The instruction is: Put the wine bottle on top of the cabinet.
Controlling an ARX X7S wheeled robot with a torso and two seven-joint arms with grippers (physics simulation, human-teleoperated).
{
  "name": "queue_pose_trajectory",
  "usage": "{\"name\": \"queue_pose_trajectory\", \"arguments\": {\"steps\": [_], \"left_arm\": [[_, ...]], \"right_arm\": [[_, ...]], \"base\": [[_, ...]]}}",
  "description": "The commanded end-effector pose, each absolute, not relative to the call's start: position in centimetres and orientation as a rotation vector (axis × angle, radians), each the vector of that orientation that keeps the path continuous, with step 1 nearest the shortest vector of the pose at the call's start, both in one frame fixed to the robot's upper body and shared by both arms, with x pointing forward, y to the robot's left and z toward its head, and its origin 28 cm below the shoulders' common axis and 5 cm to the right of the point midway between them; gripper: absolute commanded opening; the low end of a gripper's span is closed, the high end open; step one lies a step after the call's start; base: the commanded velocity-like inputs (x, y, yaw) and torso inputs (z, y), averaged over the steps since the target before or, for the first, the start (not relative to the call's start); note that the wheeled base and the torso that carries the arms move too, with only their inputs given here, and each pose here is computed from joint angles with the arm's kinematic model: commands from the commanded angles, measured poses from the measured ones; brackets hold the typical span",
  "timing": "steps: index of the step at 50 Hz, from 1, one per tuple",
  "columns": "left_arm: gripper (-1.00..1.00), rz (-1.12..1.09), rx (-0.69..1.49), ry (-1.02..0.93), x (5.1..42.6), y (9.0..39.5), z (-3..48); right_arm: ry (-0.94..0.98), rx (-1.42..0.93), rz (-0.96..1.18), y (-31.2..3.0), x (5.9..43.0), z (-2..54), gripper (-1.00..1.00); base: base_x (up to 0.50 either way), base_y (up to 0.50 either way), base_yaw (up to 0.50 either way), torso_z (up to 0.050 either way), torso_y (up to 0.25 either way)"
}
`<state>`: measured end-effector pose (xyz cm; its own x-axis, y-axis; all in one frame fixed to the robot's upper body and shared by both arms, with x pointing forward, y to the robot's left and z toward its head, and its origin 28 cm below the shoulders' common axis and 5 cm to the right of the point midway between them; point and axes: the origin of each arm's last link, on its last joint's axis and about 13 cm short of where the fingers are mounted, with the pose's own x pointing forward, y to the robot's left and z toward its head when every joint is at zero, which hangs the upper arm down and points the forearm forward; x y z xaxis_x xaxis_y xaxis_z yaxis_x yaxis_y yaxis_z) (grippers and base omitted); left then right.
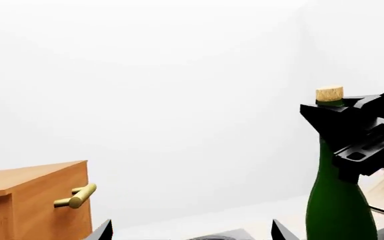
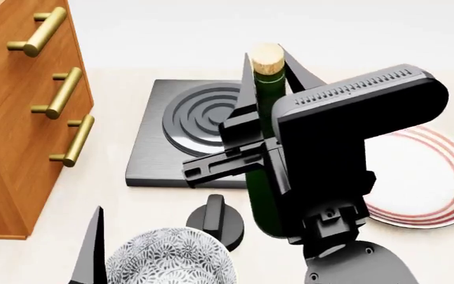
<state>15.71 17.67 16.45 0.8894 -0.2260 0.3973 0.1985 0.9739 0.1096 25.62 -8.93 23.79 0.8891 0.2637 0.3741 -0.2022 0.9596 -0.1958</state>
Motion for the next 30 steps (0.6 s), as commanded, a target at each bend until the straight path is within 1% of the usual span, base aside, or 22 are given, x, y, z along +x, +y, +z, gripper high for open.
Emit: {"name": "queue_pose_trajectory", "arguments": {"steps": [1,5,8,18,22,30], "left_arm": [[1.00,-0.261,0.060,-0.411,15.6,17.4,16.4],[1.00,-0.310,0.014,-0.382,15.6,16.9,15.7],[1.00,-0.384,-0.078,-0.344,15.6,16.1,15.4],[1.00,-0.514,-0.077,-0.294,17.4,13.1,15.3],[1.00,-0.519,-0.088,-0.254,18.3,12.6,14.7],[1.00,-0.562,-0.077,-0.256,19.7,11.3,14.6]], "right_arm": [[-0.444,-0.156,0.290,-8.5,25.4,24.7,-1.00],[-0.438,-0.158,0.301,-8.3,25.6,24.5,-1.00],[-0.439,-0.151,0.309,-8.1,25.7,24.8,-1.00],[-0.444,-0.145,0.332,-7.4,26.1,25.0,-1.00],[-0.443,-0.143,0.337,-7.4,26.3,25.0,-1.00],[-0.444,-0.141,0.339,-7.2,26.3,25.0,-1.00]], "base": [[0.00,0.00,0.00,0.000,0.000],[0.00,0.00,0.00,0.000,0.000],[0.00,0.00,0.00,0.000,0.003],[0.00,0.00,0.00,0.000,0.000],[0.00,0.00,0.00,0.000,0.003],[0.00,0.00,0.00,0.000,0.000]]}}
